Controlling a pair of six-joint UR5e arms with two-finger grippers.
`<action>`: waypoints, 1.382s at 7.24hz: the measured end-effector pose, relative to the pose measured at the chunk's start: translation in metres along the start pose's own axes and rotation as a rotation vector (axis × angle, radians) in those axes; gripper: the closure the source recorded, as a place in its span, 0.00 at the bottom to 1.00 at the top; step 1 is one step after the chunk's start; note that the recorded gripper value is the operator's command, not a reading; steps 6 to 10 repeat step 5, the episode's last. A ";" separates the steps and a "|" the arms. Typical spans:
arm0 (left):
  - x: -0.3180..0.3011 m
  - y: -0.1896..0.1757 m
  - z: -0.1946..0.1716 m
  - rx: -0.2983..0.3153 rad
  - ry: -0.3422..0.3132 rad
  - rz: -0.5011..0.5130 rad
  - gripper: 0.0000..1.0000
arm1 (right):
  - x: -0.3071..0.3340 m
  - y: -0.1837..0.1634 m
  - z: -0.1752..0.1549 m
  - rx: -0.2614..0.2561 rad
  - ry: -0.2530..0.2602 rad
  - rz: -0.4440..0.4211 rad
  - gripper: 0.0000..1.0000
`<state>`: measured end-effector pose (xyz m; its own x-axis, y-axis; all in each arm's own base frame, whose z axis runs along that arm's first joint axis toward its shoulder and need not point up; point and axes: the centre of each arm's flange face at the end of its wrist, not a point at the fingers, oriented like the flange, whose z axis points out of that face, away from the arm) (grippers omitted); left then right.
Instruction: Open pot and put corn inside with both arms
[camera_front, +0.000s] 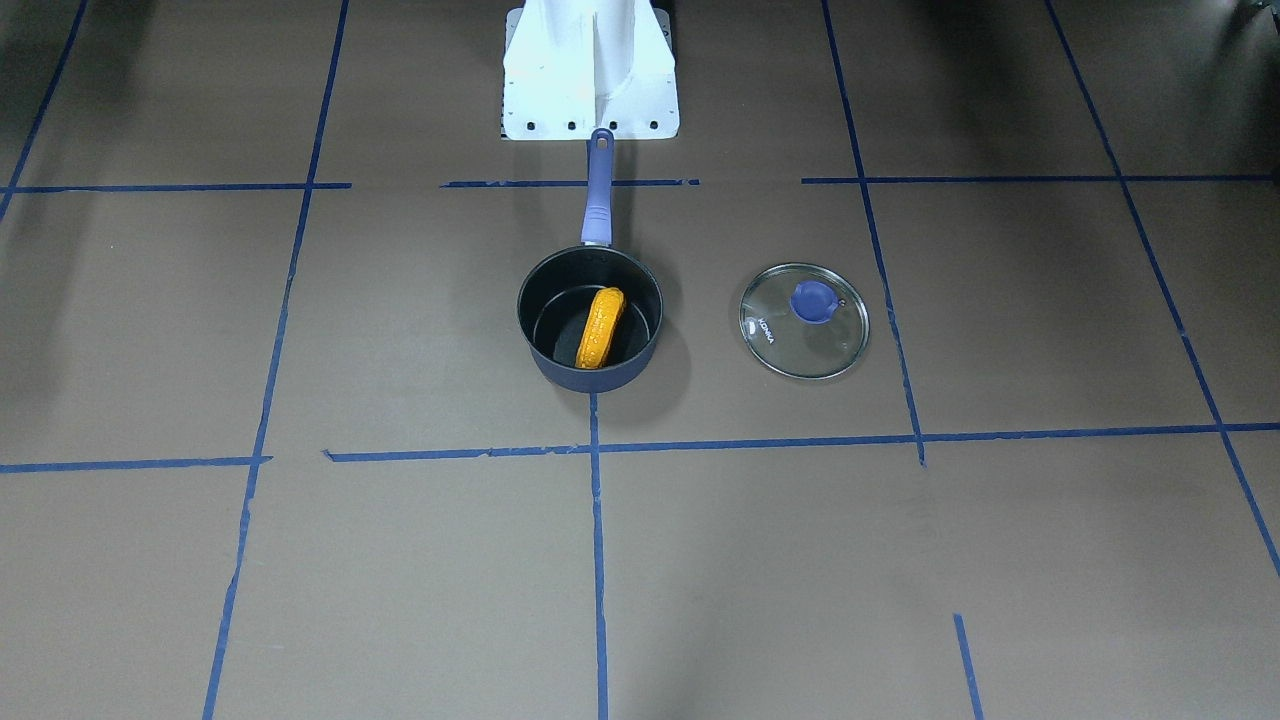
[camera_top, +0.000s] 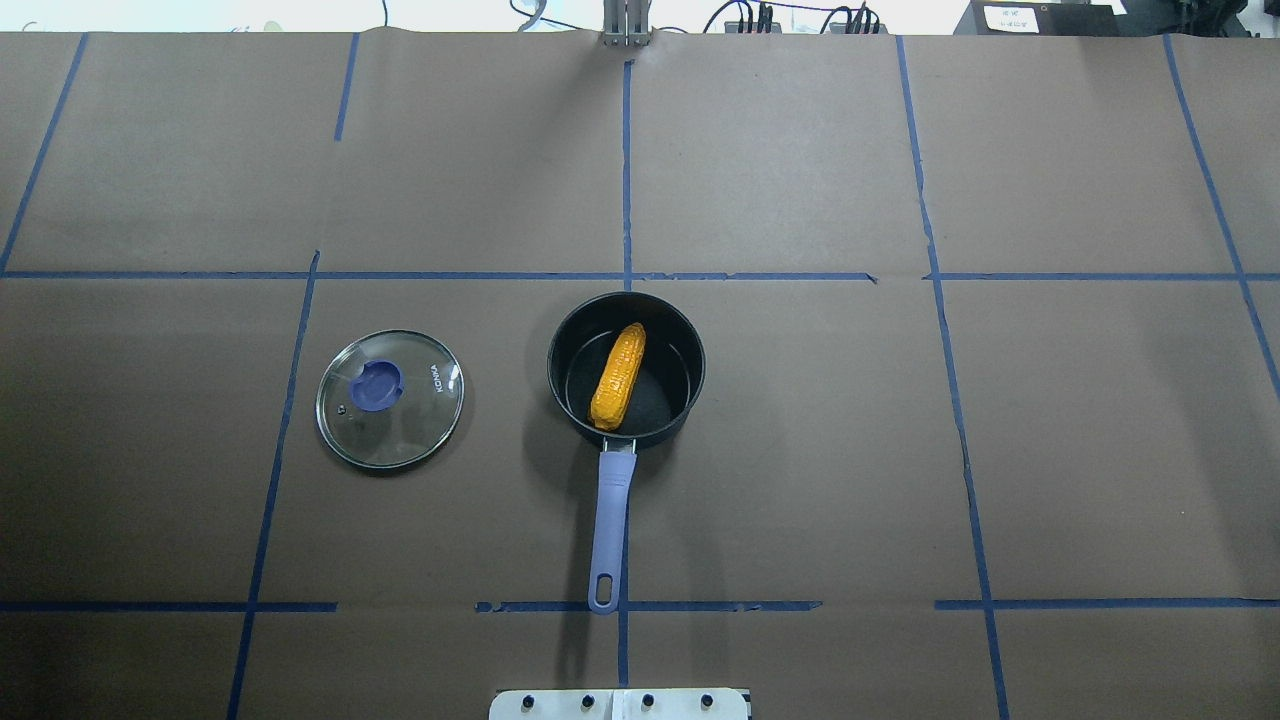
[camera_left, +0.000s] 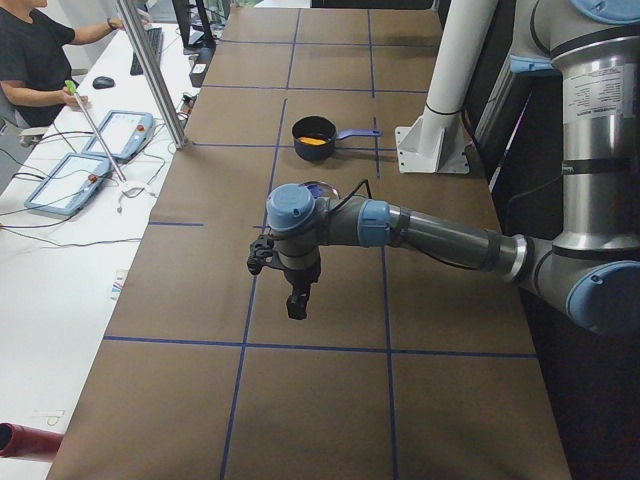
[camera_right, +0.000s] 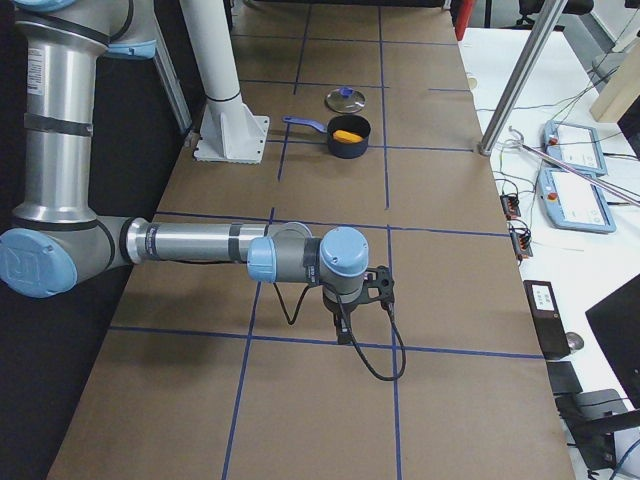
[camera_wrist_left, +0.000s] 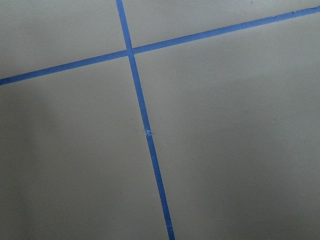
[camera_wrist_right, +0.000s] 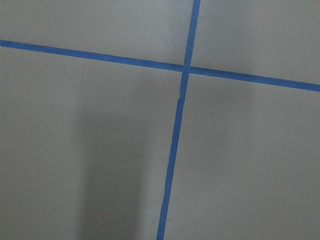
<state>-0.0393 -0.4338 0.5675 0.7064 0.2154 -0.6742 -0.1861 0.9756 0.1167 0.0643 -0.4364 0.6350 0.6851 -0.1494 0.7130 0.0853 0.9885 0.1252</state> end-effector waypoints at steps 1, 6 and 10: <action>0.001 -0.001 -0.001 0.001 -0.002 0.002 0.00 | -0.002 -0.002 -0.001 0.003 -0.006 -0.007 0.00; 0.004 -0.002 -0.004 0.008 -0.005 0.009 0.00 | -0.003 0.001 -0.002 0.005 -0.008 -0.011 0.00; 0.004 -0.002 -0.004 0.008 -0.005 0.009 0.00 | -0.003 0.001 -0.002 0.005 -0.008 -0.011 0.00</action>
